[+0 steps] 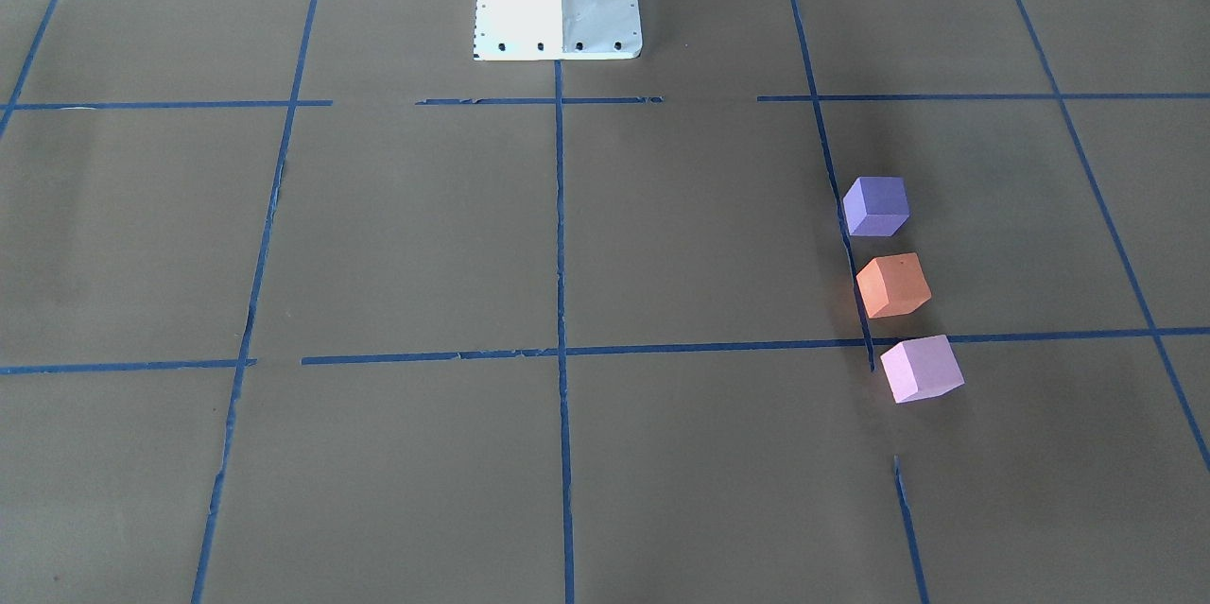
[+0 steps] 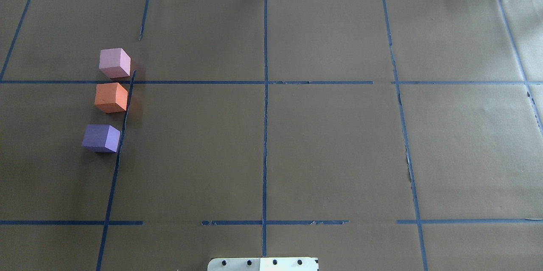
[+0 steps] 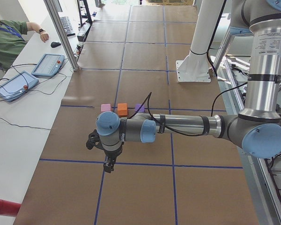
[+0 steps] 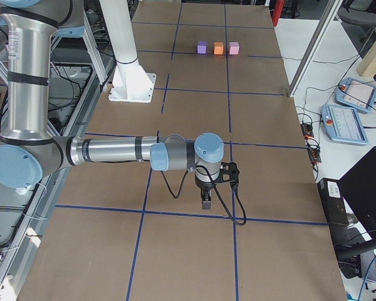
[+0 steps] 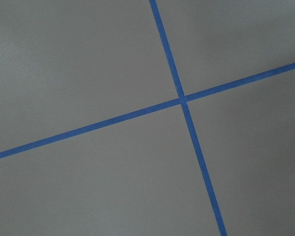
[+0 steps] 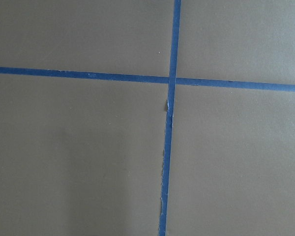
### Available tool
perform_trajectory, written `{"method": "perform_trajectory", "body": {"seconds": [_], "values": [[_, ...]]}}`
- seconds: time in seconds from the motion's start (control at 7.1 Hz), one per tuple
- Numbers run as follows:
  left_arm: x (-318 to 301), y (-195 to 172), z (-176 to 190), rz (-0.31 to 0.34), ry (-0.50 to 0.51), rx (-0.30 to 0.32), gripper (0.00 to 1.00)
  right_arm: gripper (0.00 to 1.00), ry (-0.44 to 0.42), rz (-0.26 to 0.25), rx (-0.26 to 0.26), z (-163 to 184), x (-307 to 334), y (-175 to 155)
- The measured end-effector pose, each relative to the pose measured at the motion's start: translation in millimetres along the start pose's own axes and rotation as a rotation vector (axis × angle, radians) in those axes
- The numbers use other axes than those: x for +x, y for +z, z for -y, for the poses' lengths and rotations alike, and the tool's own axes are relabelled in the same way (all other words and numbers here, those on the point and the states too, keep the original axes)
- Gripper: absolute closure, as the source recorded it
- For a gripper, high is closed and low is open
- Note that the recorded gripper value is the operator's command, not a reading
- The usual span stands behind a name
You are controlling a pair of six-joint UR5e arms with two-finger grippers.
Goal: Arrange blocks in a line
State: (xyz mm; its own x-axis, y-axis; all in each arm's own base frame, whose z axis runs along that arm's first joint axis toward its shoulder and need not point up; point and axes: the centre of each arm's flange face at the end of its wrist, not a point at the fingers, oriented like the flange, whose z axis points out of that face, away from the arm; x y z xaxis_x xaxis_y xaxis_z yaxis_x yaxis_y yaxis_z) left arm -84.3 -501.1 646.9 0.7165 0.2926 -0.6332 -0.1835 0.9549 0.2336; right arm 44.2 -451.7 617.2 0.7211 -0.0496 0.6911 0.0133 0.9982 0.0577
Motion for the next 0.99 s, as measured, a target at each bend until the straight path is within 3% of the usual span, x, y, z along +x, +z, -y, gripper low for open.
{"method": "perform_trajectory", "body": {"seconds": [0.99], "values": [[-5.9,13.6,-20.9,-0.014,-0.019,-0.024,0.00,0.00,0.000,0.000,0.000,0.0,0.1,0.1]]}}
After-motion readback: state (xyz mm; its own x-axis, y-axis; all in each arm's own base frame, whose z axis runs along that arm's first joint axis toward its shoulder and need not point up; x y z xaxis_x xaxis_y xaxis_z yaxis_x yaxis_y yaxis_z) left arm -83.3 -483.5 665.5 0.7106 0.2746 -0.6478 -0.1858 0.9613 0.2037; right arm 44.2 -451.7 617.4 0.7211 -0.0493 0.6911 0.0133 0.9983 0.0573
